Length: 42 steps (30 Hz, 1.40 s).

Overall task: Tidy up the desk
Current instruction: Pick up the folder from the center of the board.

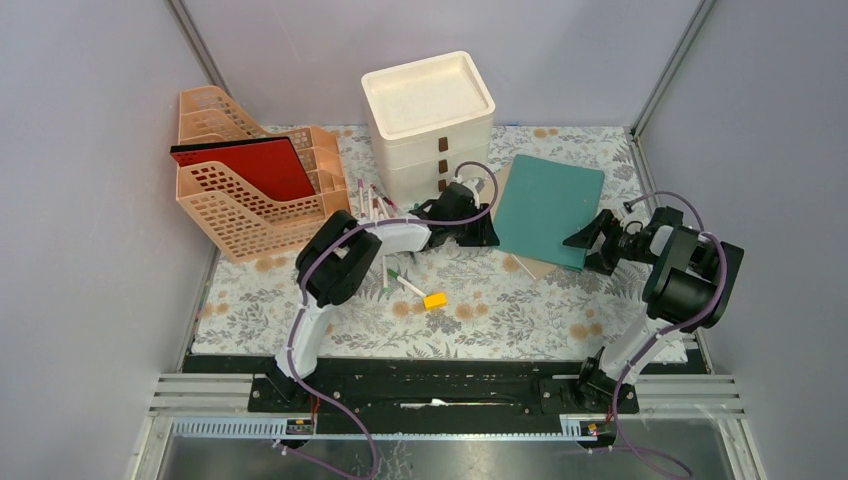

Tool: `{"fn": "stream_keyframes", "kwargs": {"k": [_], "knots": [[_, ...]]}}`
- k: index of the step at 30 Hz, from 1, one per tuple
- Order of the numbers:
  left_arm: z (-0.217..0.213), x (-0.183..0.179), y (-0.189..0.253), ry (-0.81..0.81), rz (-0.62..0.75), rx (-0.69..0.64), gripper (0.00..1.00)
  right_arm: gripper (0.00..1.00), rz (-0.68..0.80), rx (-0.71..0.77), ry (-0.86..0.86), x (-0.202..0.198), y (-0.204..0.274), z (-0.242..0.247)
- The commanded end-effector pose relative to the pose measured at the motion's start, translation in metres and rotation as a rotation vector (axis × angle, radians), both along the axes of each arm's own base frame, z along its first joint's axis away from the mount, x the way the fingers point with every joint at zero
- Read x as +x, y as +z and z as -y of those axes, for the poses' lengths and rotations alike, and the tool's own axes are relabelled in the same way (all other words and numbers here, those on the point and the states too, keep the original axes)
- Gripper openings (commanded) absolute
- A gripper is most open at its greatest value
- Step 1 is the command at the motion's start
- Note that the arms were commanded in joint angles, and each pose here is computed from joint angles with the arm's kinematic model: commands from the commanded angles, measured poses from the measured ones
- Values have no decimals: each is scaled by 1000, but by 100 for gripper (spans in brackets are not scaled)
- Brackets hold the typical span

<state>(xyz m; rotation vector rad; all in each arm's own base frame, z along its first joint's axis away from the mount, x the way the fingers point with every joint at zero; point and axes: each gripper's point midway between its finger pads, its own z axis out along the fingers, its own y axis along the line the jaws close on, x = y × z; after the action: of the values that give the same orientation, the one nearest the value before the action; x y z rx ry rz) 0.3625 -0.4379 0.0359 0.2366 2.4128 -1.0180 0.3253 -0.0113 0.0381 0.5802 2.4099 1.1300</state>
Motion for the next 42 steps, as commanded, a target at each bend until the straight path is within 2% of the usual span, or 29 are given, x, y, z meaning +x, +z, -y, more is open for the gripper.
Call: {"fn": "stream_keyframes", "kwargs": {"k": [1,4,7,10,14,18,20,25,29,34,40,42], "knots": [[14,-19,-15,-80,-78,-9,45,91,-49,43,0,-6,-10,-5],[17,-23,-17,-95,-88,-5,44,87,-20,42,-4,-3,-3,-5],[16,-23,-17,-93,-87,0,44,78,-2,26,-14,-2,1,-4],[16,-21,-11,-90,-74,-6,45,61,10,0,-24,-4,6,-2],[17,-18,3,-84,-49,-25,47,28,30,-26,-53,-6,16,4],[14,-12,28,-75,-10,-56,49,7,51,-42,-82,-9,27,12],[10,-10,42,-72,5,-80,50,0,61,-44,-92,-12,33,15],[-5,-6,93,-69,88,-158,55,0,127,-32,-42,-18,57,14],[-17,-12,137,-72,175,-234,70,0,242,-45,31,-18,88,10],[-34,-21,178,-53,276,-314,80,0,396,-128,82,-13,129,11],[-76,-16,217,35,473,-287,98,0,517,-181,163,-17,167,7],[-90,-13,232,61,536,-345,99,0,547,-182,190,-20,176,3]]}}
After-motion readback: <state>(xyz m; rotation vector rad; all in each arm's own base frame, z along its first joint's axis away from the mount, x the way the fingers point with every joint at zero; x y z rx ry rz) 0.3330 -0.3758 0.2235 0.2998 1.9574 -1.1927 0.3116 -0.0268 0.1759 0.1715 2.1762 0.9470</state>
